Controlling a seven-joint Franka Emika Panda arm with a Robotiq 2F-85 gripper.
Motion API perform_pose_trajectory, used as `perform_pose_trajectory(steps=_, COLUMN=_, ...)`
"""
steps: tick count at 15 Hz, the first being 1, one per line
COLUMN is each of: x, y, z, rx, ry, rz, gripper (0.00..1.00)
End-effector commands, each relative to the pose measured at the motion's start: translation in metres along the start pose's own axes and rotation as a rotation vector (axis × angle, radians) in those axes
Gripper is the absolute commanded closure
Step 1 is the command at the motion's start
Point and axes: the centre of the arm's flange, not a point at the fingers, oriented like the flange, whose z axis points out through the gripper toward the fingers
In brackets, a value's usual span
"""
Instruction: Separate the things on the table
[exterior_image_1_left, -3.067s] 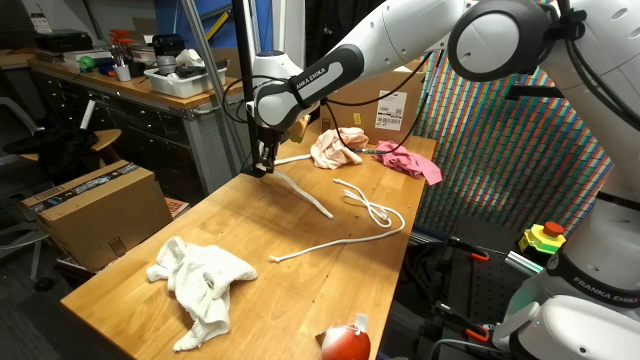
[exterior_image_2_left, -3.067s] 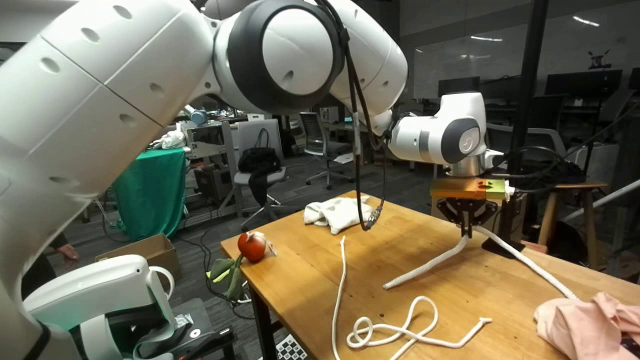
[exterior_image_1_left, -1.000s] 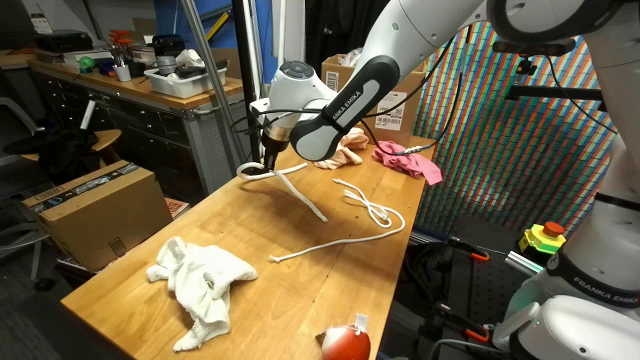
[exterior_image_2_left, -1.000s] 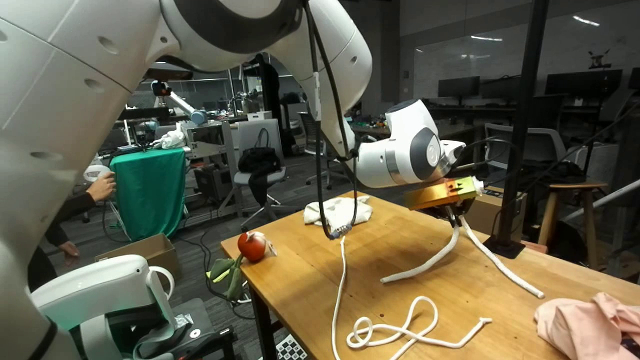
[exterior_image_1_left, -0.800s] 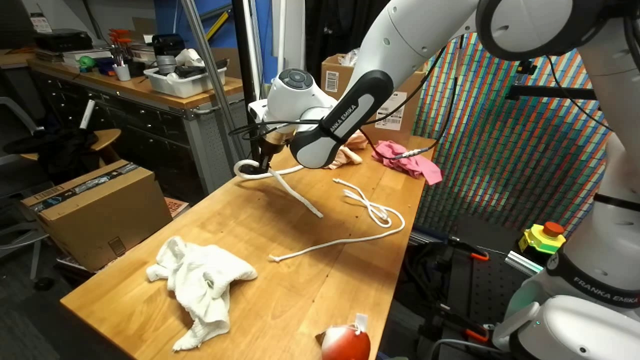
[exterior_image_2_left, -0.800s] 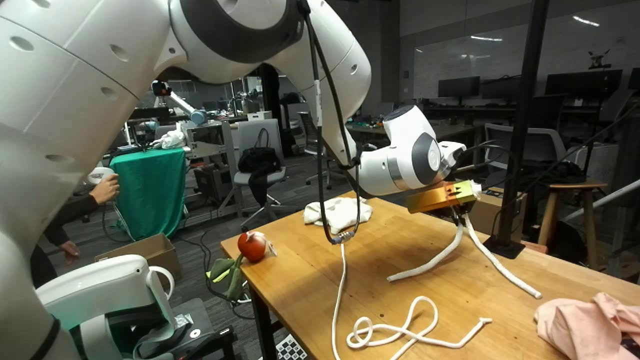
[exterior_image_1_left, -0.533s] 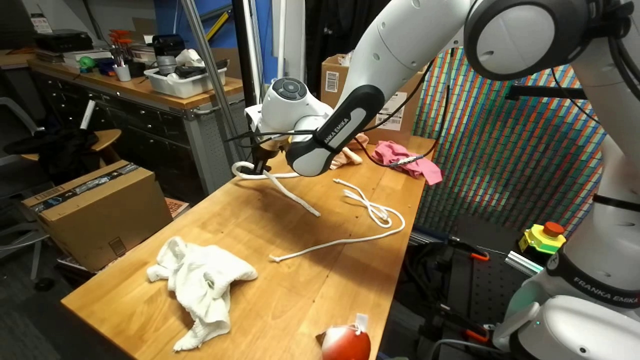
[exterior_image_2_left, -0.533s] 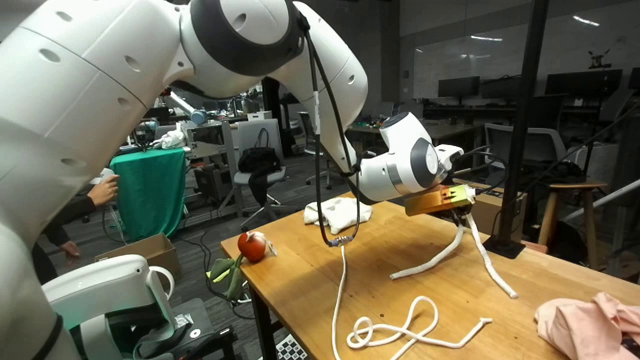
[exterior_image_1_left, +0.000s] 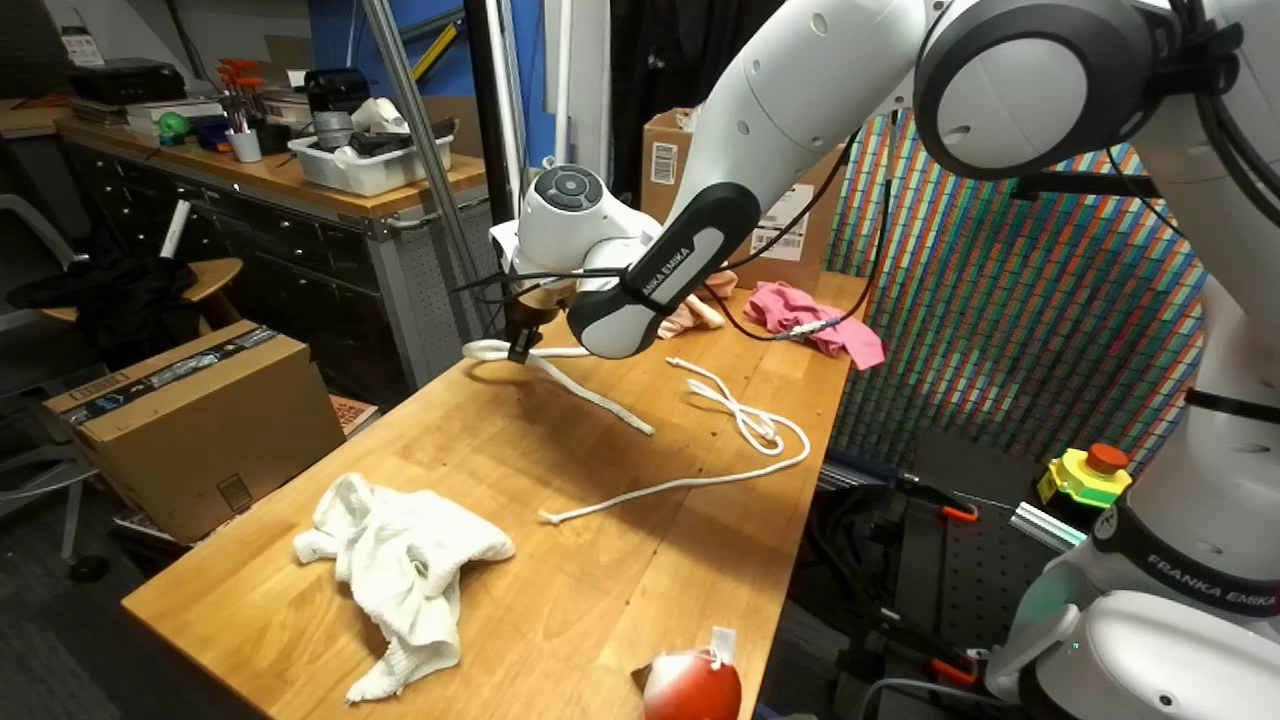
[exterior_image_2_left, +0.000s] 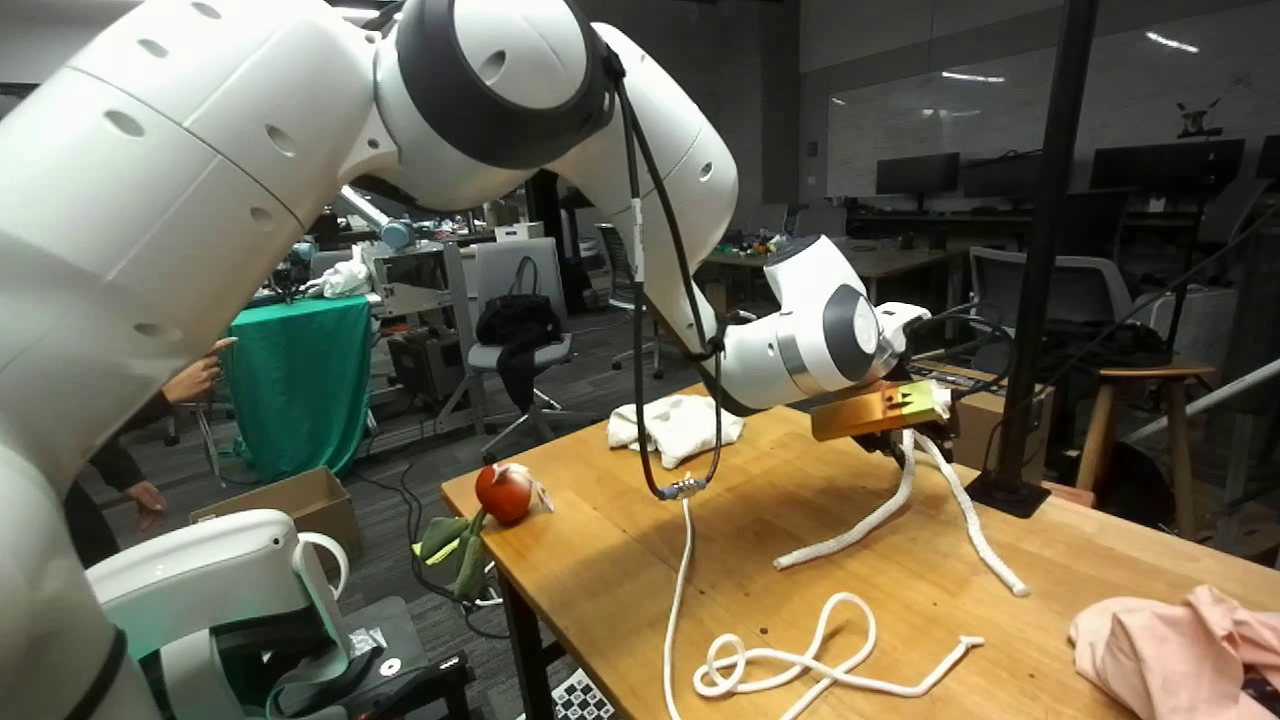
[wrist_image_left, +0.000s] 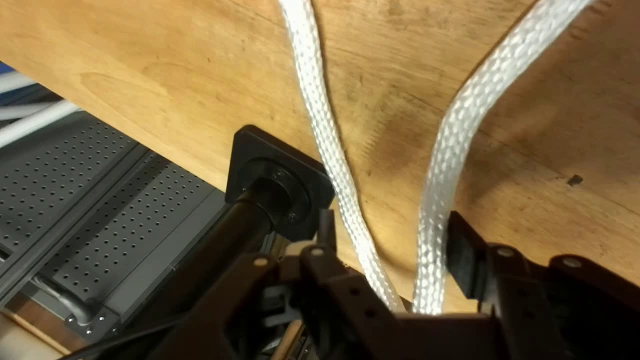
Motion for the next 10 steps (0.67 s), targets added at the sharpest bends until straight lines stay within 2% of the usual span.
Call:
perform_pose_trajectory(steps=1, x=0.004, y=0.010, z=-0.009, rx=0.001, ry=-0.042, rz=-0.001, gripper=0.12)
perform_pose_trajectory(steps=2, x=0.004, y=0.011, z=-0.012, rx=0.006, ry=-0.052, rz=-0.002, gripper=0.03)
perform_pose_trajectory(steps=3, x=0.004, y=0.013, z=-0.017, rx=0.016, ry=-0.055, rz=-0.002, gripper=0.00)
perform_pose_trajectory(steps=8, x=0.015, y=0.016, z=-0.057, rx=0.035, ry=-0.066, rz=0.010, gripper=0.00)
perform_pose_trajectory(steps=10, x=0.016, y=0.016, z=-0.083, rx=0.079, ry=-0.142, rz=0.007, gripper=0.00)
